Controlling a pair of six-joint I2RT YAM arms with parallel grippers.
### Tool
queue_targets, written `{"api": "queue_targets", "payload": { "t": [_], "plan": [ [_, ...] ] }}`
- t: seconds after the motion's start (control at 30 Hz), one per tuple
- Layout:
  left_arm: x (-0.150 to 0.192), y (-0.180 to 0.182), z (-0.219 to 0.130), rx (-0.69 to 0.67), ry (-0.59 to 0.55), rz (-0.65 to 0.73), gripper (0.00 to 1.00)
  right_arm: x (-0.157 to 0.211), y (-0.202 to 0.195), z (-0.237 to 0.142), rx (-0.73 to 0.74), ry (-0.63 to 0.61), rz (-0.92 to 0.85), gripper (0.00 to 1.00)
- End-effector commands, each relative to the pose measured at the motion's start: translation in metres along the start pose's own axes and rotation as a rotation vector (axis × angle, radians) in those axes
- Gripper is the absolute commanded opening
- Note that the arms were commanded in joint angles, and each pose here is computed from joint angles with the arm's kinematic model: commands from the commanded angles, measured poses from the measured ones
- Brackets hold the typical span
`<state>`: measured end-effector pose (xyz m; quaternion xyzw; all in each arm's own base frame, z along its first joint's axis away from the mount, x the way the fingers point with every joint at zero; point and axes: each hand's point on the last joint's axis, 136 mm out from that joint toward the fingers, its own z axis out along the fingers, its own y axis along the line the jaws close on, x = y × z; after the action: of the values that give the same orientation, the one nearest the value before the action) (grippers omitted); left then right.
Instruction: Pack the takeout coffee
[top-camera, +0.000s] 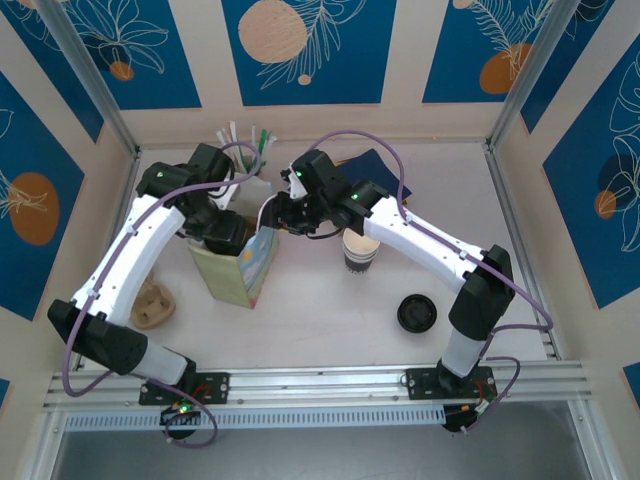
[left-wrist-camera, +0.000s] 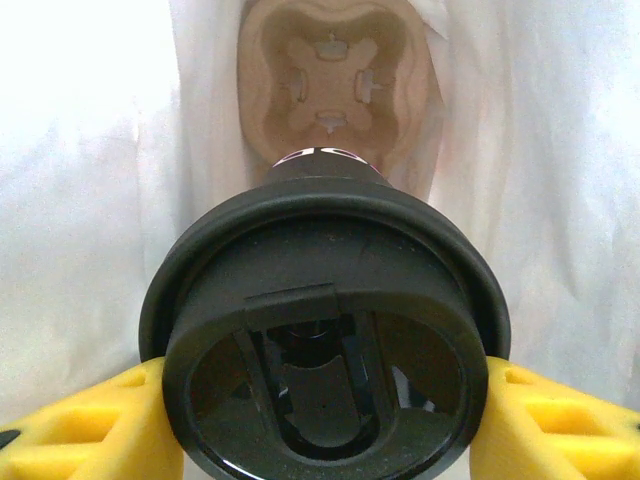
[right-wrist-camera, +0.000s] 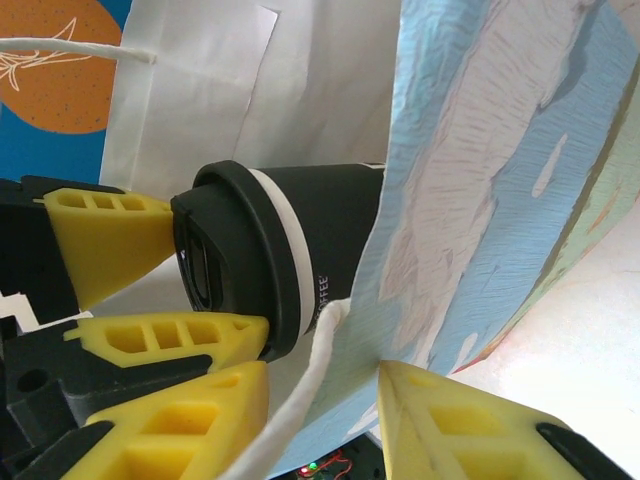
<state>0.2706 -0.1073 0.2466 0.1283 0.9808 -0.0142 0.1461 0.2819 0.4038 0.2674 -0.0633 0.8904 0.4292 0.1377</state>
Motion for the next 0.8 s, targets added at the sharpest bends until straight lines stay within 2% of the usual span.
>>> {"api": "queue_targets", "payload": {
  "t": [0.0,0.43,0.77],
  "plan": [
    [0.0,-0.003,0.009,0.027,0.024,0.016,0.55,0.007,0.01,-0.006,-0.02,0.026,-0.035,0.36],
    [-0.003,-0.008,0.027,0.043,0.068,0.02,0.55,0.018,0.029,-0.029,-0.053,0.011,-0.148,0.55],
    [-0.004,-0.008,0.032,0.043,0.08,0.025,0.55,0.049,0.011,-0.041,-0.052,0.076,-0.171,0.64]
  ]
}}
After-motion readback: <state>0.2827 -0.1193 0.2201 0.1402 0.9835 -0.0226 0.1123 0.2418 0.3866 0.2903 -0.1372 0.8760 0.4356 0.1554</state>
